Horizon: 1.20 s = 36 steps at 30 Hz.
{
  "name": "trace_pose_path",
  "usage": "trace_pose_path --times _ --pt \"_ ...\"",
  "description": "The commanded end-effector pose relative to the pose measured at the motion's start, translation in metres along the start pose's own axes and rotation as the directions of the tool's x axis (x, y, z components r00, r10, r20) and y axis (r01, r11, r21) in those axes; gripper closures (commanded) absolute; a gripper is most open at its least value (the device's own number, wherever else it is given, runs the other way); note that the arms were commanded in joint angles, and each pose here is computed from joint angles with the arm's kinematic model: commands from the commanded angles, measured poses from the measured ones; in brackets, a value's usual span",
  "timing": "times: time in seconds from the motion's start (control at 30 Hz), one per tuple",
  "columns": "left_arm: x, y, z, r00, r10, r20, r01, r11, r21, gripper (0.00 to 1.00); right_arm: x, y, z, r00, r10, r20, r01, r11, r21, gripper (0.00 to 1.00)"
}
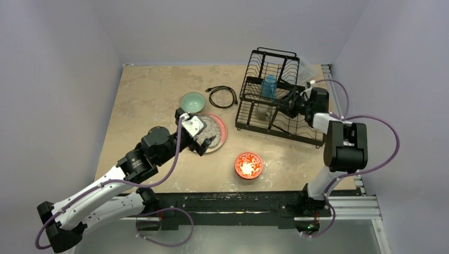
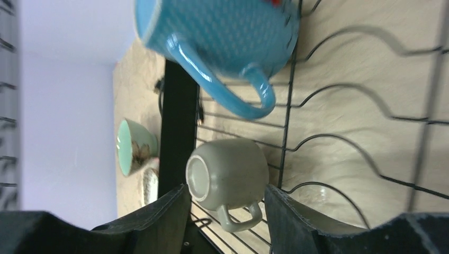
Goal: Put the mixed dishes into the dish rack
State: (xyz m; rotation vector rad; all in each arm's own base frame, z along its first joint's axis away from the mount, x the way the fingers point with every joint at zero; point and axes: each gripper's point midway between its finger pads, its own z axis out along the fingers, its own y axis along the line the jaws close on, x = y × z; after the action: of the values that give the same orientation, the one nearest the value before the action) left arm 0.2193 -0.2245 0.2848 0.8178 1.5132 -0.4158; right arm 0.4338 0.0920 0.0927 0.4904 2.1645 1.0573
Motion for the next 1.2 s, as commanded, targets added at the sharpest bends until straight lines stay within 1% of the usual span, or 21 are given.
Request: trace_pose_path --times 0.0,0.1,0.17,0.2,0.23,0.3,0.37,0.4,0.47,0.53,0.57,0.63,0.7,0.8,0.83,0.97,1.07,1.17 --pt "-0.015 0.005 -0.003 0.999 -0.019 0.046 0.02 1.0 -0.015 0.0 -0.052 0.015 -0.051 0.988 -0.036 0.151 0.042 0.999 -0.035 0.45" --pt "-0.013 0.005 -0.002 0.999 -0.026 0.036 0.027 0.999 -0.019 0.0 -0.066 -0.001 -0.089 0.97 -0.047 0.239 0.036 0.998 0.052 0.44" --pt "-0.012 0.007 0.0 0.999 -0.03 0.026 0.031 0.999 -0.029 0.0 -0.069 -0.015 -0.112 0.95 -0.104 0.296 0.051 0.982 0.184 0.43" --pt "-0.011 0.008 0.001 0.999 -0.035 0.016 0.036 0.999 -0.036 0.0 -0.07 -0.022 -0.125 0.936 -0.146 0.322 0.058 0.961 0.269 0.42" --pt "-0.011 0.008 0.001 0.999 -0.05 0.006 0.05 0.998 -0.042 0.0 -0.072 -0.038 -0.142 0.917 -0.181 0.356 0.028 0.919 0.394 0.43" --pt "-0.011 0.01 0.002 0.996 -0.086 -0.029 0.084 0.995 -0.057 0.0 -0.074 -0.046 -0.177 0.869 -0.259 0.421 0.001 0.852 0.524 0.43" --pt "-0.008 0.01 0.006 0.992 -0.108 -0.069 0.103 0.993 -0.064 0.0 -0.078 -0.036 -0.215 0.798 -0.345 0.494 -0.018 0.806 0.591 0.42" --pt "-0.006 0.008 0.008 0.989 -0.116 -0.087 0.111 0.992 -0.062 0.0 -0.078 -0.029 -0.228 0.769 -0.376 0.517 -0.017 0.796 0.604 0.42" --pt "0.0 0.004 0.013 0.985 -0.126 -0.117 0.121 0.992 -0.046 0.0 -0.078 0.001 -0.247 0.721 -0.409 0.559 0.022 0.82 0.571 0.41" --pt "0.006 -0.006 0.02 0.981 -0.131 -0.144 0.132 0.991 -0.004 0.0 -0.074 0.043 -0.249 0.699 -0.412 0.585 0.128 0.876 0.464 0.42" --pt "0.009 -0.014 0.024 0.975 -0.154 -0.163 0.16 0.987 0.023 0.0 -0.069 0.064 -0.247 0.699 -0.406 0.588 0.189 0.899 0.396 0.42" --pt "0.016 -0.029 0.034 0.959 -0.181 -0.219 0.203 0.976 0.079 0.02 -0.061 0.096 -0.245 0.71 -0.37 0.599 0.235 0.927 0.293 0.43" --pt "0.031 -0.044 0.046 0.931 -0.201 -0.306 0.247 0.962 0.121 0.05 -0.054 0.128 -0.242 0.716 -0.367 0.594 0.282 0.93 0.236 0.43" --pt "0.053 -0.059 0.059 0.875 -0.207 -0.438 0.29 0.948 0.131 0.12 -0.043 0.168 -0.237 0.715 -0.386 0.583 0.34 0.921 0.192 0.43" --pt "0.06 -0.061 0.064 0.857 -0.203 -0.473 0.292 0.948 0.123 0.14 -0.035 0.183 -0.233 0.725 -0.39 0.568 0.367 0.916 0.16 0.43" --pt "0.085 -0.076 0.075 0.808 -0.16 -0.567 0.265 0.958 0.108 0.17 -0.03 0.195 -0.233 0.741 -0.38 0.553 0.376 0.918 0.127 0.44" --pt "0.1 -0.098 0.076 0.777 -0.077 -0.625 0.216 0.965 0.15 0.18 -0.028 0.193 -0.235 0.74 -0.389 0.549 0.379 0.915 0.137 0.44" --pt "0.12 -0.118 0.076 0.73 0.02 -0.683 0.147 0.971 0.187 0.2 -0.028 0.194 -0.239 0.732 -0.402 0.55 0.388 0.91 0.149 0.43"
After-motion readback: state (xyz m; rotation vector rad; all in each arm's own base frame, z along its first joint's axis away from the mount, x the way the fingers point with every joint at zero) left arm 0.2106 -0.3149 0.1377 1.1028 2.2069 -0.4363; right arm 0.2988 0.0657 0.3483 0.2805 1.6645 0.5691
